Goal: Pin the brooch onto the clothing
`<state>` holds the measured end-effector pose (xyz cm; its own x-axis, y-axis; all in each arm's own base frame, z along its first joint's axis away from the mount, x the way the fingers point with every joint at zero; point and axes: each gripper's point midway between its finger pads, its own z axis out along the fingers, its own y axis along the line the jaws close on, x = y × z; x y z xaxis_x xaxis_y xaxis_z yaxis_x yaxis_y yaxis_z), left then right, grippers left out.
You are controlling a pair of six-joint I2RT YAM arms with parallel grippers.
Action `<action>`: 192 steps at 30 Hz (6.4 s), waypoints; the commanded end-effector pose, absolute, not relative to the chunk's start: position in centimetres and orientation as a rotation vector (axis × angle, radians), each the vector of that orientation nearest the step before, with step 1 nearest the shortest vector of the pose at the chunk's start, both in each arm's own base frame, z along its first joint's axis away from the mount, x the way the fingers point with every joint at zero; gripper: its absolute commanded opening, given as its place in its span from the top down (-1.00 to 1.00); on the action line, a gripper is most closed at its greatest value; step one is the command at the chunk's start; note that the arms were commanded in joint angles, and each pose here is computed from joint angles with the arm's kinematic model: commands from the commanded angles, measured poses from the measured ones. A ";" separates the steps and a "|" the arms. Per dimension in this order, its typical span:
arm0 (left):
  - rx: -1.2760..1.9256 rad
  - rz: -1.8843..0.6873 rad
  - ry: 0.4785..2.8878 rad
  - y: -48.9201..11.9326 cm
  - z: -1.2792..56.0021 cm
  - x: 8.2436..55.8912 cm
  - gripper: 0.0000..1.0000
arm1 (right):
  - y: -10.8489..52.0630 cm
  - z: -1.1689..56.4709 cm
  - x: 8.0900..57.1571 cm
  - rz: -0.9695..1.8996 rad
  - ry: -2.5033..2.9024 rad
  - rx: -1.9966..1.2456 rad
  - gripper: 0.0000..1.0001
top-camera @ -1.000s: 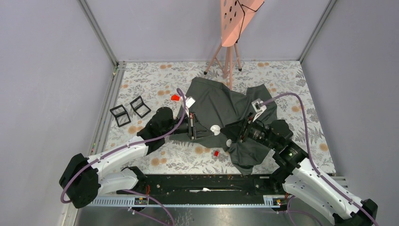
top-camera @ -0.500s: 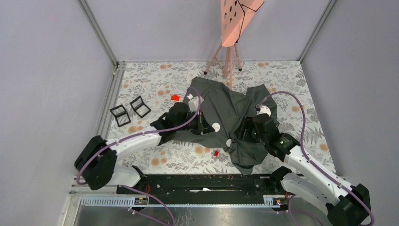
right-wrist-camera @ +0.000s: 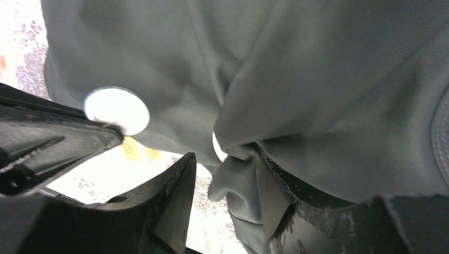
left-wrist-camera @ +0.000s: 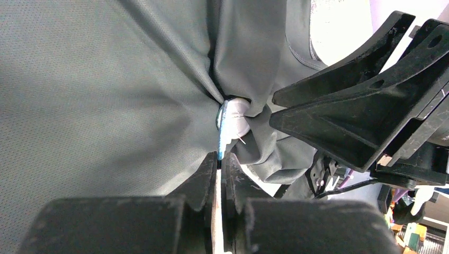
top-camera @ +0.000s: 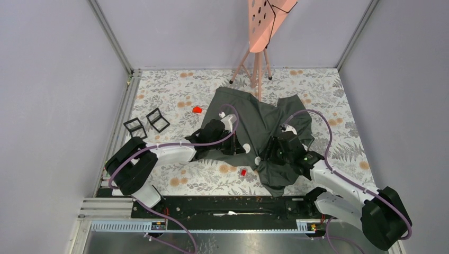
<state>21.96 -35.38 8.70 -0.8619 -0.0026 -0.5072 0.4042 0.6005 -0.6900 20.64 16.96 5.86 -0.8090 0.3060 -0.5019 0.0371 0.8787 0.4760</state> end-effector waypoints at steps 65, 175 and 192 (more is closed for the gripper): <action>0.552 -0.905 2.356 -40.5 7.1 22.9 1.00 | 21.5 7.2 22.3 0.866 2.343 0.191 1.00; 1.063 -1.536 2.170 -38.1 11.0 18.1 1.00 | 21.3 7.5 19.7 1.083 2.225 -0.324 0.19; 1.144 -1.581 2.132 -38.4 11.5 16.8 1.00 | 21.9 7.7 20.2 1.115 2.206 -0.317 0.15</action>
